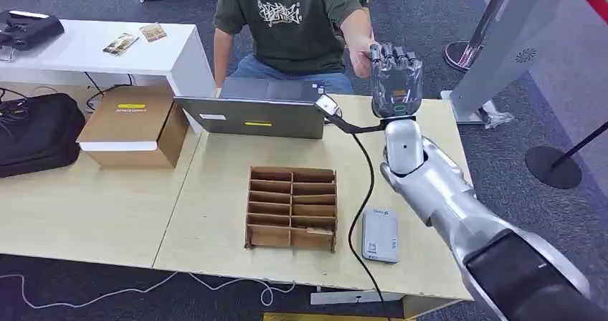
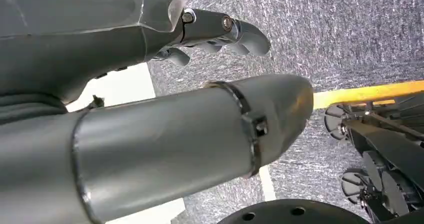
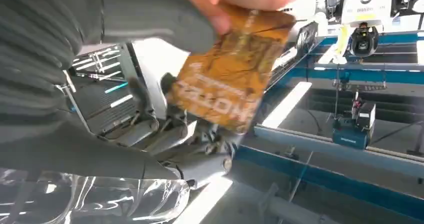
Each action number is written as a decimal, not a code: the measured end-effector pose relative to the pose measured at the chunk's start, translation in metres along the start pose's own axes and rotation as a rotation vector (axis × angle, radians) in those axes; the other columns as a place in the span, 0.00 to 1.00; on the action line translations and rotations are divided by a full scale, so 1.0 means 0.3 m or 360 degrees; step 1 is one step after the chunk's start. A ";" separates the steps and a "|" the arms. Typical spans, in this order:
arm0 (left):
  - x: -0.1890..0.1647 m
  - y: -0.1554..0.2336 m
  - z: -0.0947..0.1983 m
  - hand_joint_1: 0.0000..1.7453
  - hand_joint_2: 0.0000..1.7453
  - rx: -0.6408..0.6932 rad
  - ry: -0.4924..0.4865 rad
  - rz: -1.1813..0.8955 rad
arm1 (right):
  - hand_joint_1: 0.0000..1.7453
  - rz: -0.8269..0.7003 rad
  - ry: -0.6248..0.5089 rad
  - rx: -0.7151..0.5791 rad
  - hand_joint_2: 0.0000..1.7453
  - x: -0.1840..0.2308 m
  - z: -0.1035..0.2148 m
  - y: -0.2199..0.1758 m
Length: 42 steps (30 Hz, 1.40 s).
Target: Pass the card to the sensor for recognition and then transmit it.
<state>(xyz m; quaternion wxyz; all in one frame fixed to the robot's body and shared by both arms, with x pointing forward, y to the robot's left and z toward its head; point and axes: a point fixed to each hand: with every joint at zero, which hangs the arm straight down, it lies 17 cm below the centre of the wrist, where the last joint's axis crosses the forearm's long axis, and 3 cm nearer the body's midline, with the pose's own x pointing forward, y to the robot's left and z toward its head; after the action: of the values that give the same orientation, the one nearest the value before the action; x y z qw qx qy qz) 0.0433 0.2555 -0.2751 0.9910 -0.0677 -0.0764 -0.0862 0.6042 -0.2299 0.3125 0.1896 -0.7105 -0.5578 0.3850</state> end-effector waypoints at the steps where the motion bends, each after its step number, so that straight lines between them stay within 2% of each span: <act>1: 0.000 0.000 0.000 0.00 0.00 0.0001 0.0000 0.0000 | 0.00 -0.0001 0.0002 0.0001 1.00 -0.002 -0.001 0.001; 15: 0.002 0.000 0.000 0.00 0.00 0.0004 -0.0002 0.0013 | 0.00 -0.0021 0.0021 0.0008 1.00 -0.001 -0.006 -0.001; 22: 0.006 -0.003 -0.001 0.00 0.00 0.0004 -0.0007 0.0044 | 0.00 -0.0148 0.0063 0.0011 1.00 0.001 -0.006 -0.018; 29: 0.004 -0.015 0.000 0.00 0.00 -0.0011 -0.0013 0.0104 | 0.00 -0.0356 0.0203 -0.0008 1.00 -0.023 0.102 -0.042; 32: -0.003 -0.022 0.001 0.00 0.00 -0.0021 -0.0011 0.0135 | 0.00 -0.0417 0.0326 -0.0014 1.00 -0.050 0.178 -0.053; 38: -0.014 -0.035 0.002 0.00 0.00 -0.0041 -0.0010 0.0168 | 0.00 -0.0408 0.0464 -0.0026 1.00 -0.117 0.326 -0.067; 42: -0.019 -0.039 0.003 0.00 0.00 -0.0045 -0.0011 0.0186 | 0.00 -0.0391 0.0437 -0.0001 1.00 -0.124 0.427 -0.073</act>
<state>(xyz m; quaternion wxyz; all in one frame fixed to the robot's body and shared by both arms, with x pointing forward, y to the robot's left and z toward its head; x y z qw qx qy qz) 0.0356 0.2451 -0.2737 0.9931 -0.0862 -0.0744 -0.0290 0.4898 -0.2785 0.2594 0.3093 -0.6828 -0.6094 0.2582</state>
